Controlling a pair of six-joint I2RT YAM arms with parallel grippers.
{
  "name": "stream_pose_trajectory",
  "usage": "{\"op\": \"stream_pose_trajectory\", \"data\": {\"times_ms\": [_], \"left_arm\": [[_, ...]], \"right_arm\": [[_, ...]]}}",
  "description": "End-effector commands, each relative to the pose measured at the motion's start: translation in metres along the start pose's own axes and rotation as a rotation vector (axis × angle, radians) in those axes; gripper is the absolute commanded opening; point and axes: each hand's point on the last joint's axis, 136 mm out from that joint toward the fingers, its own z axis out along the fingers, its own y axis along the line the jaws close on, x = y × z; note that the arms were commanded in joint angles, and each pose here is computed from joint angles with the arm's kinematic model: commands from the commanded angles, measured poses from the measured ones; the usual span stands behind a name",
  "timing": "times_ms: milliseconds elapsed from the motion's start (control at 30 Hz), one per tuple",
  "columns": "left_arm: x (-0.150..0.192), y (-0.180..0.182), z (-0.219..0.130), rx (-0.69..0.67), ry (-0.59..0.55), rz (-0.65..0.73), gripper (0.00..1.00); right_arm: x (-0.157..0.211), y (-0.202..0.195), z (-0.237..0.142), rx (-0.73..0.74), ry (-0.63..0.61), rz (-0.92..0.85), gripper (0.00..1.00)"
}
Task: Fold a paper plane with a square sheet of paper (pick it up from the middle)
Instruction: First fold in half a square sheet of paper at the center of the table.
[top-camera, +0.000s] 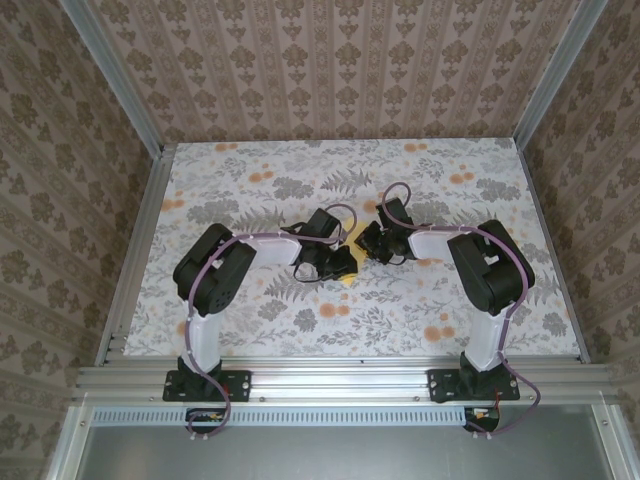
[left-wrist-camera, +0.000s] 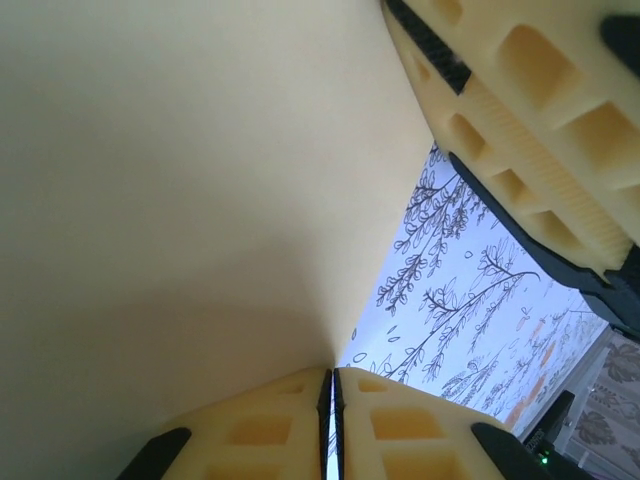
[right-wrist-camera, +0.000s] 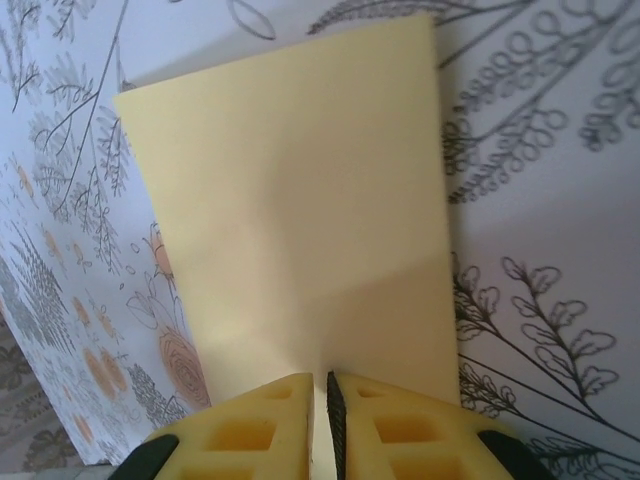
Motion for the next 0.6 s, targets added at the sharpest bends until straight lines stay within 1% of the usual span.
{"op": "stream_pose_trajectory", "data": {"times_ms": [0,67,233,400,467,567], "left_arm": [[0.022,0.044,0.005,-0.146,0.053,-0.089,0.11],[0.024,0.050,0.006,-0.163,0.055,-0.091,0.09],[0.024,0.052,0.008,-0.175,0.063,-0.089,0.06],[0.024,0.053,0.007,-0.186,0.066,-0.084,0.04],[0.024,0.053,0.007,-0.186,0.066,-0.083,0.03],[0.023,0.053,0.007,-0.190,0.066,-0.078,0.03]], "right_arm": [[0.007,-0.014,-0.007,0.022,0.040,-0.109,0.16],[0.013,-0.006,-0.017,-0.013,0.062,-0.177,0.17],[0.037,-0.017,-0.020,-0.054,0.150,-0.188,0.14],[0.052,-0.015,-0.022,-0.077,0.202,-0.221,0.08],[0.053,-0.018,-0.020,-0.066,0.211,-0.223,0.00],[0.055,-0.019,-0.019,-0.067,0.225,-0.228,0.00]]}}
